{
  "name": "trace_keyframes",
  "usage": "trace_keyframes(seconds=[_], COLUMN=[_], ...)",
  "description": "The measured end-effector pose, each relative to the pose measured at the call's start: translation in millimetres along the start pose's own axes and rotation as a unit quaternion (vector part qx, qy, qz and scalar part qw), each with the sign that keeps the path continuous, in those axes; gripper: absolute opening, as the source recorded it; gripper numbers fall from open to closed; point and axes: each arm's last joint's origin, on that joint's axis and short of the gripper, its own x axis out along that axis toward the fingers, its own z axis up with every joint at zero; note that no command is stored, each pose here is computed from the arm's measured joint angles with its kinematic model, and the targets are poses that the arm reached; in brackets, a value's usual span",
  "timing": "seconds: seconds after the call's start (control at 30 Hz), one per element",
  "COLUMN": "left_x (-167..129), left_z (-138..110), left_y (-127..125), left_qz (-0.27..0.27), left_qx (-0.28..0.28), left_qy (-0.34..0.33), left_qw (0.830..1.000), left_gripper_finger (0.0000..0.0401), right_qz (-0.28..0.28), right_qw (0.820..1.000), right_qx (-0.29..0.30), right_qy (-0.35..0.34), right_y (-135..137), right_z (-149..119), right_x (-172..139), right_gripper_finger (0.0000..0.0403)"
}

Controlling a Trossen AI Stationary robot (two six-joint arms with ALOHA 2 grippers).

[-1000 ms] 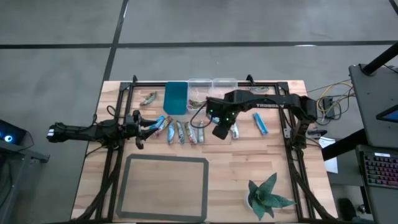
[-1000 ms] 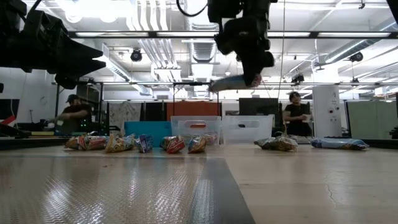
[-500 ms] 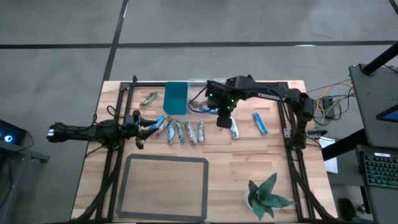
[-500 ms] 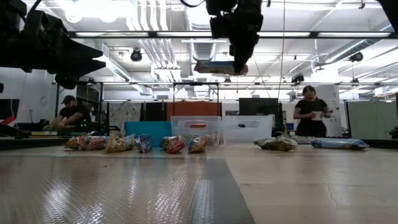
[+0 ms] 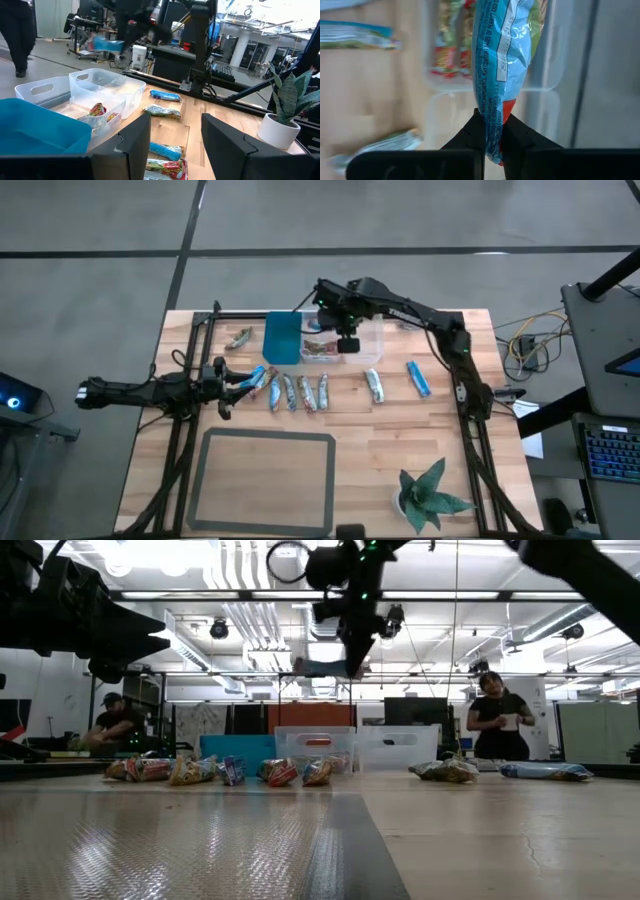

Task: Pick and place Granola Bars by type
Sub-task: Put the red granola bar into the left transparent bin

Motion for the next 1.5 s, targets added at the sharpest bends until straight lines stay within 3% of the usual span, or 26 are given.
trace_keyframes(seconds=[0.27,0.6,1.3,1.5], left_x=[0.0,0.0,0.1,0.1], left_z=[0.0,0.1,0.0,0.0], left_y=[0.0,0.0,0.0,0.0], left_qz=[0.000,0.000,0.000,0.000], left_qx=[0.000,0.000,0.000,0.000], left_qy=[0.000,0.000,0.000,0.000], left_qw=[1.000,1.000,1.000,1.000], left_gripper_finger=[0.0159,0.0159,0.0159,0.0159], right_qz=[-0.016,-0.056,-0.023,-0.018], right_qw=[0.997,0.996,0.996,0.997], right_qx=[-0.068,-0.063,-0.071,-0.034], right_qy=[0.031,0.028,0.056,0.069], right_y=[-11.0,-16.4,-7.9,-13.5], right_z=[10.9,21.1,29.7,24.6], right_x=[35.9,59.4,121.9,133.6], right_gripper_finger=[0.0018,0.0017,0.0017,0.0017])
